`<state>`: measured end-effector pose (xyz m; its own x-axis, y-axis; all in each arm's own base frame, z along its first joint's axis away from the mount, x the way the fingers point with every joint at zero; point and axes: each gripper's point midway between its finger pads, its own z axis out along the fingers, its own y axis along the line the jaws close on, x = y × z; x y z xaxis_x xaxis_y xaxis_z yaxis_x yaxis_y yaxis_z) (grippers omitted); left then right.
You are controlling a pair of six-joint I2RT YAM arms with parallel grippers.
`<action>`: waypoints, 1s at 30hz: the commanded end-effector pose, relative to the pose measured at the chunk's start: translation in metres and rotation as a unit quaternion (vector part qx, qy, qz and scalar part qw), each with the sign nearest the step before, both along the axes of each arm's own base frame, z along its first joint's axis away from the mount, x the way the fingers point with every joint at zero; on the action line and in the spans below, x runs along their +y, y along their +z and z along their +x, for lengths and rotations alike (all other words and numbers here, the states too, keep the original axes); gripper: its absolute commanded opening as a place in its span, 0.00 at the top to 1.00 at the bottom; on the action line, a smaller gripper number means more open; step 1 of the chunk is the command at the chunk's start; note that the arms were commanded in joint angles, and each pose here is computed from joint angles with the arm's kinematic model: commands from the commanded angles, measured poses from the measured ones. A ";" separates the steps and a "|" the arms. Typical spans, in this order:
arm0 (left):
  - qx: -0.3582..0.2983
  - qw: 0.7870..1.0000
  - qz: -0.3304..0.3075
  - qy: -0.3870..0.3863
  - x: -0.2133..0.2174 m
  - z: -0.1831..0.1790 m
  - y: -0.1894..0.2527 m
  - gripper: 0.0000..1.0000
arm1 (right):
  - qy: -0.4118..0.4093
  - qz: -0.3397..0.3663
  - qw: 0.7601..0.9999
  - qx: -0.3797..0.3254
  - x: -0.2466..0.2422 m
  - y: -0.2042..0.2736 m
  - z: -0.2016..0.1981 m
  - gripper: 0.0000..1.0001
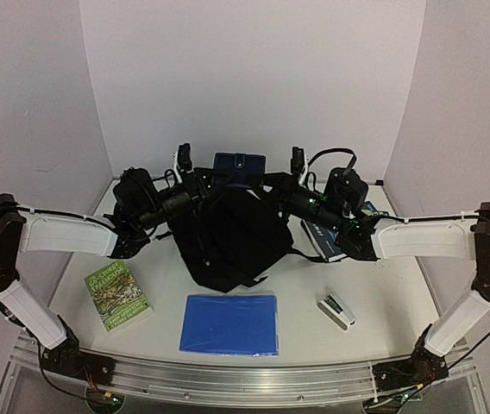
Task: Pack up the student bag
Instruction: Pick up the personal item from the center of the board.
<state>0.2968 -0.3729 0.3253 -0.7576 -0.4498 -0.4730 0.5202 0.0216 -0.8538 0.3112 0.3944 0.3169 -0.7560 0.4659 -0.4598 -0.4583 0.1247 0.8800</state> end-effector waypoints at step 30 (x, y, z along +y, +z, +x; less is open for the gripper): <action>-0.049 0.917 0.276 -0.285 0.037 -0.112 -0.034 0.00 | 0.364 -0.211 0.904 -0.080 0.013 -0.023 -0.119 1.00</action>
